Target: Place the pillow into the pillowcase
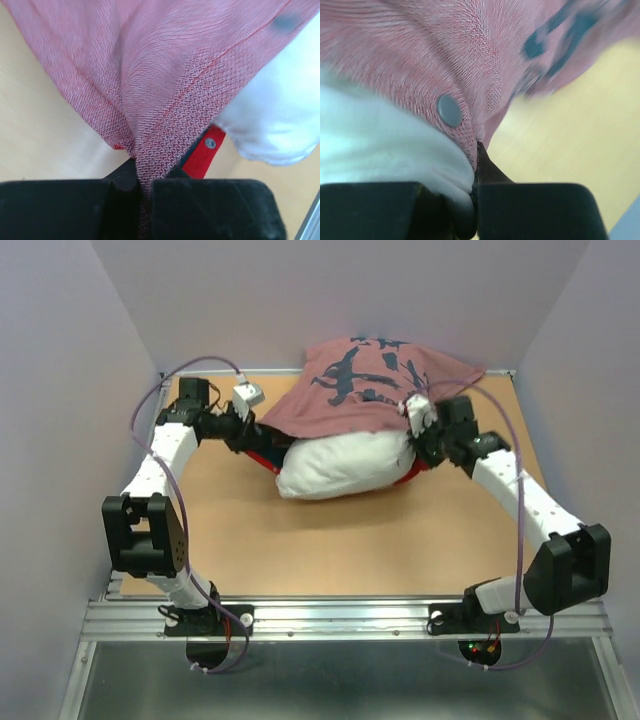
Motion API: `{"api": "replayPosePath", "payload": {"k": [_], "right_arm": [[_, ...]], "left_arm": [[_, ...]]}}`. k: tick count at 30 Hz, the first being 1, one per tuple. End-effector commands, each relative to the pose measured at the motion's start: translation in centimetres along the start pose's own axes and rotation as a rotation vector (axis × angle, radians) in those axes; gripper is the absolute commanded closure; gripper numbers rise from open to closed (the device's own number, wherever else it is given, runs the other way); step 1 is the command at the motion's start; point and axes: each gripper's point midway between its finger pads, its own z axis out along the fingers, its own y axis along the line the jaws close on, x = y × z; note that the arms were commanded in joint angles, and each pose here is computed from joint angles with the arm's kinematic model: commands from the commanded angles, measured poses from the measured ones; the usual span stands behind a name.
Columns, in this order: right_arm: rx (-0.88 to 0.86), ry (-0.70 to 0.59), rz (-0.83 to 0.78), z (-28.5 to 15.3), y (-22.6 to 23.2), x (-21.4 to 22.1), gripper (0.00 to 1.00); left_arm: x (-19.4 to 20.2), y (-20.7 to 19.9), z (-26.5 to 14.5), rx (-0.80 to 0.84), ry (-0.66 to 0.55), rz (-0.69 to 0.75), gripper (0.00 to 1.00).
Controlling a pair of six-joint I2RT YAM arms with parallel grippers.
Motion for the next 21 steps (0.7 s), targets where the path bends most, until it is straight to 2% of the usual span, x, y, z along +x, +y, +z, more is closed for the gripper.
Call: {"api": "replayPosePath", "payload": {"k": [1,3,4,5,7,8,10,16,19,21], "right_arm": [[0.097,-0.549,0.063,-14.0,-5.5,-18.6,1.00],[0.107,-0.633,0.069,-16.8,-6.4,-21.8,1.00],[0.138,-0.738,0.051,-20.6,-7.4,-25.0,0.99],[0.150,-0.783,0.056,-22.3,-7.9,-26.3,1.00],[0.186,-0.879,0.061,-25.8,-8.9,-29.0,0.99],[0.200,-0.962,0.079,-28.7,-9.5,-31.1,0.99],[0.145,-0.997,0.048,-29.3,-8.6,-32.1,0.99],[-0.036,-0.933,0.124,-24.7,-6.5,-32.1,0.99],[-0.142,-0.794,0.197,-17.9,-5.1,-30.1,0.99],[-0.142,-0.697,0.274,-13.1,-5.4,-28.7,1.00]], "left_arm": [[-13.1,-3.4,-5.9,0.094,-0.312,0.037,1.00],[-20.3,-5.3,-10.1,0.093,-0.498,0.043,1.00],[-24.7,-6.7,-13.6,0.036,-0.647,0.186,1.00],[-26.7,-8.0,-15.6,0.042,-0.723,0.132,1.00],[-30.4,-9.1,-19.6,-0.054,-0.884,0.163,1.00],[-32.4,-10.9,-22.0,-0.061,-0.966,0.205,1.00],[-33.3,-10.5,-22.5,-0.072,-0.999,0.155,1.00],[-33.8,-11.3,-23.6,-0.051,-1.048,0.034,1.00],[-32.5,-9.0,-22.9,-0.150,-1.081,-0.093,1.00],[-29.9,-5.5,-20.1,-0.242,-1.002,-0.257,1.00]]}}
